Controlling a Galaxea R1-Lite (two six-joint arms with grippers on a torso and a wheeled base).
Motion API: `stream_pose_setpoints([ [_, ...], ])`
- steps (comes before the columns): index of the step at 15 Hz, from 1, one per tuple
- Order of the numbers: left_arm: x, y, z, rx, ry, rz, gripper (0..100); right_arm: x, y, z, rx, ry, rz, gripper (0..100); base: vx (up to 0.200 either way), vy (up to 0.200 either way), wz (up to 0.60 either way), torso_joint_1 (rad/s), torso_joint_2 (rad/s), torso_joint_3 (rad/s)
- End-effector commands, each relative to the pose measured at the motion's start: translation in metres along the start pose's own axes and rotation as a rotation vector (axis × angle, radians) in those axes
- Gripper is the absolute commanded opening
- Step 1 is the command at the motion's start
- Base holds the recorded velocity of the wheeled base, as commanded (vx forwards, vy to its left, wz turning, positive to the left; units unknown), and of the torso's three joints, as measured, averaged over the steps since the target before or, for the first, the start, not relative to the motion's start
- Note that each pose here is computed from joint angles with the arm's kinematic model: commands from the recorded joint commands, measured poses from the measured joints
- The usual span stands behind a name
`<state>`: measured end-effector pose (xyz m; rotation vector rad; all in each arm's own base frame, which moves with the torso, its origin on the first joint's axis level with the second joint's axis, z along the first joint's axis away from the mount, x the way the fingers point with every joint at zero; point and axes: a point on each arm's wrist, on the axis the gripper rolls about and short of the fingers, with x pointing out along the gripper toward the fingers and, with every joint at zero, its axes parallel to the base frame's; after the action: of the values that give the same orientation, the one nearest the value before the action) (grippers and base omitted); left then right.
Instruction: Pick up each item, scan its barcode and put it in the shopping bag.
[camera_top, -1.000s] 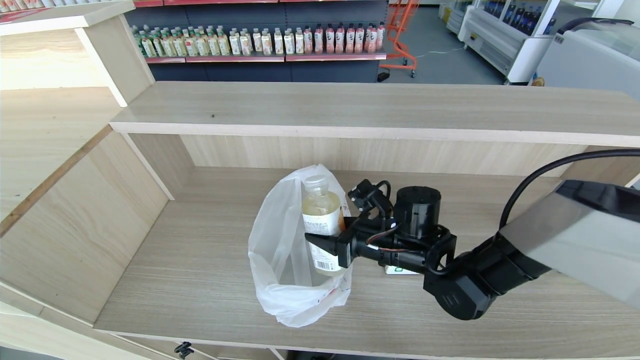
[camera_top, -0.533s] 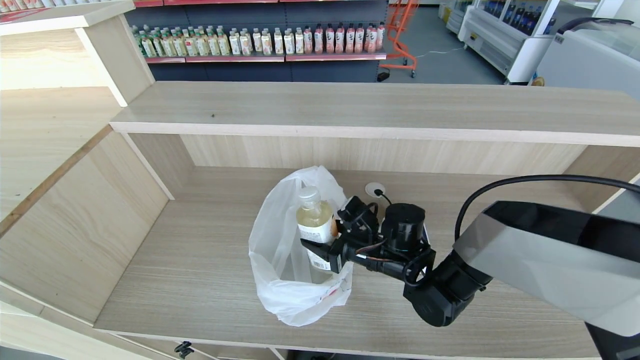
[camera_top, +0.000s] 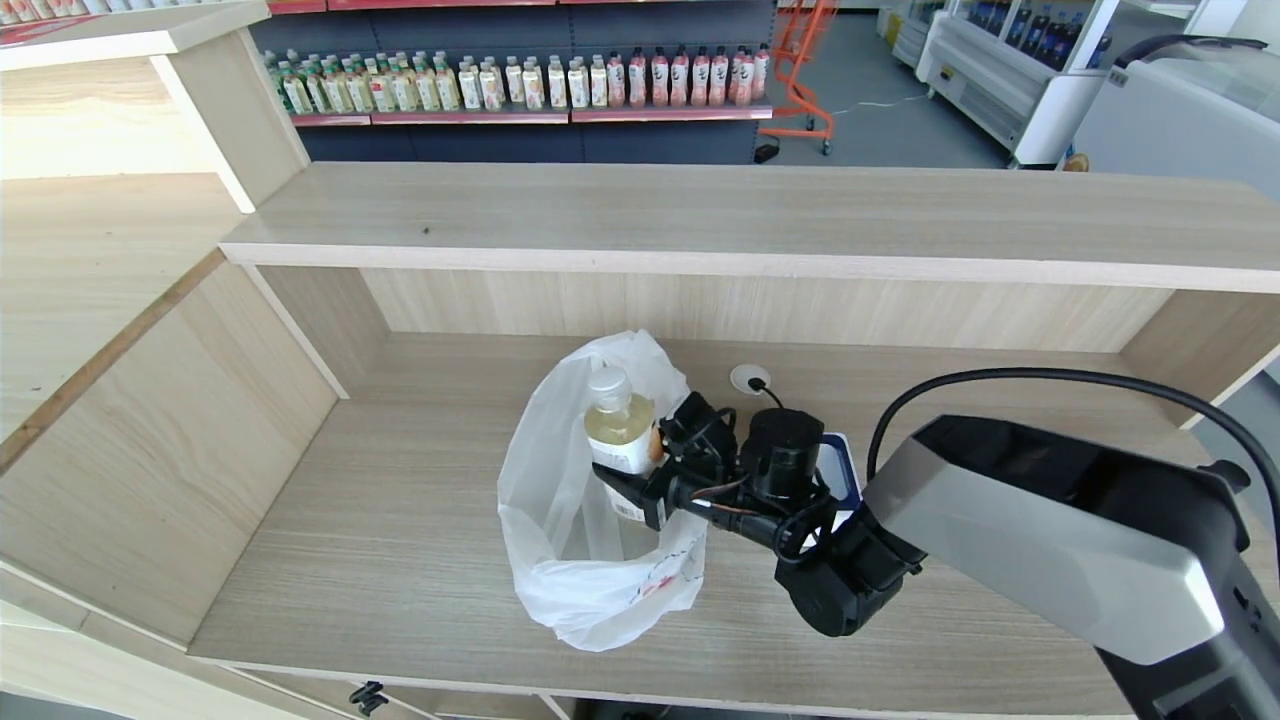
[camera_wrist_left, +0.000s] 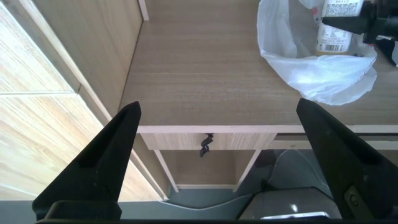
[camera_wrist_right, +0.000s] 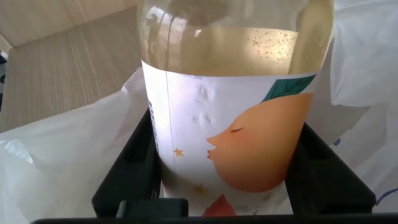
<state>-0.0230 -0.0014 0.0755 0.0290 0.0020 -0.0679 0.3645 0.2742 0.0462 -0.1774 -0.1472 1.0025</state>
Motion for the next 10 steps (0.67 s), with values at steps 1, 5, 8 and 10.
stream_pose_setpoints([
  [1, 0.000, 0.000, 0.000, 0.000, 0.002, 0.000, 100, 0.003, 0.000, -0.006, -0.004, 0.000, 0.002, 100, 0.000, 0.000, 0.00, 0.000, 0.00, 0.000],
  [5, 0.000, 0.000, 0.000, 0.000, 0.003, 0.000, 100, 0.002, -0.001, -0.003, -0.016, -0.007, -0.003, 100, 0.000, 0.000, 0.00, 0.000, 0.00, 0.000],
  [8, 0.000, 0.000, 0.000, 0.000, 0.000, 0.000, 100, -0.008, -0.012, 0.026, 0.082, -0.047, -0.026, 100, 0.000, 0.000, 0.00, 0.000, 0.00, 0.000],
  [10, 0.000, 0.000, 0.000, 0.000, 0.002, 0.000, 100, -0.024, -0.024, 0.052, 0.198, -0.074, -0.055, 100, 0.000, 0.000, 0.00, 0.000, 0.00, 0.000],
])
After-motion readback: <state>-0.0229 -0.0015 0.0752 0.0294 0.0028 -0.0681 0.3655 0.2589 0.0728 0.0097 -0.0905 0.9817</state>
